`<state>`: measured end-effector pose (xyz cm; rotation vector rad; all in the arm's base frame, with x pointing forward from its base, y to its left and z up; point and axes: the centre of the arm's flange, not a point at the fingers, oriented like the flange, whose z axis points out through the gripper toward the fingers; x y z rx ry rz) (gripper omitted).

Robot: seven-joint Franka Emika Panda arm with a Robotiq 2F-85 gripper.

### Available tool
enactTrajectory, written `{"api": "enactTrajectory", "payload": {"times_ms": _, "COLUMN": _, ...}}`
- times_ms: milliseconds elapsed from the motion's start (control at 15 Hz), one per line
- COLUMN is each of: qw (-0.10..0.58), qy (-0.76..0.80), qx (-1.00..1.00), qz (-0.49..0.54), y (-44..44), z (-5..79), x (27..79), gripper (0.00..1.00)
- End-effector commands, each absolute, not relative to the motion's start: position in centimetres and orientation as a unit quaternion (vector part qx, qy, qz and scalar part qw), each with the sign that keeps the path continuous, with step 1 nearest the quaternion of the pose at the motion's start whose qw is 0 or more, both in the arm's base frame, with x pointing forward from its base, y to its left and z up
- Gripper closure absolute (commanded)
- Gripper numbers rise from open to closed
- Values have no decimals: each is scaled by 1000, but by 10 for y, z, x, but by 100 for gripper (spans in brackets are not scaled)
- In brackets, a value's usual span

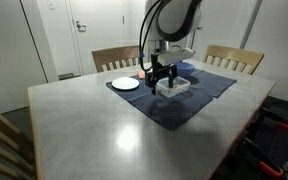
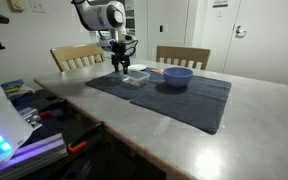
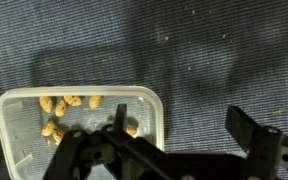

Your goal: Pour the contents in the container into the bowl.

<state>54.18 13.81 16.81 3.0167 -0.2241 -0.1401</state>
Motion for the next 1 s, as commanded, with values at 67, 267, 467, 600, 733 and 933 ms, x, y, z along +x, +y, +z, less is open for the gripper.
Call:
{"api": "enactTrajectory", "payload": {"times_ms": 67, "qw": 54, "qy": -87, "qx": 994, "qz": -24, "y": 125, "z": 160, "x": 539, "gripper": 0}}
{"api": "enactTrajectory", "payload": {"times_ms": 267, "qw": 52, "qy": -95, "qx": 994, "qz": -16, "y": 114, "z": 161, "x": 543, "gripper": 0}}
{"api": "enactTrajectory", "payload": {"times_ms": 467, "qw": 47, "qy": -101, "qx": 994, "qz": -4, "y": 102, "z": 164, "x": 553, "gripper": 0}}
{"api": "enactTrajectory", "payload": {"times_ms": 600, "qw": 45, "qy": -102, "qx": 994, "qz": 1, "y": 96, "z": 165, "x": 560, "gripper": 0}}
{"api": "enactTrajectory", "payload": {"times_ms": 733, "qw": 41, "qy": -98, "qx": 994, "qz": 7, "y": 93, "z": 166, "x": 566, "gripper": 0}}
{"api": "enactTrajectory", "payload": {"times_ms": 933, "qw": 32, "qy": -92, "qx": 995, "qz": 14, "y": 91, "z": 170, "x": 573, "gripper": 0}}
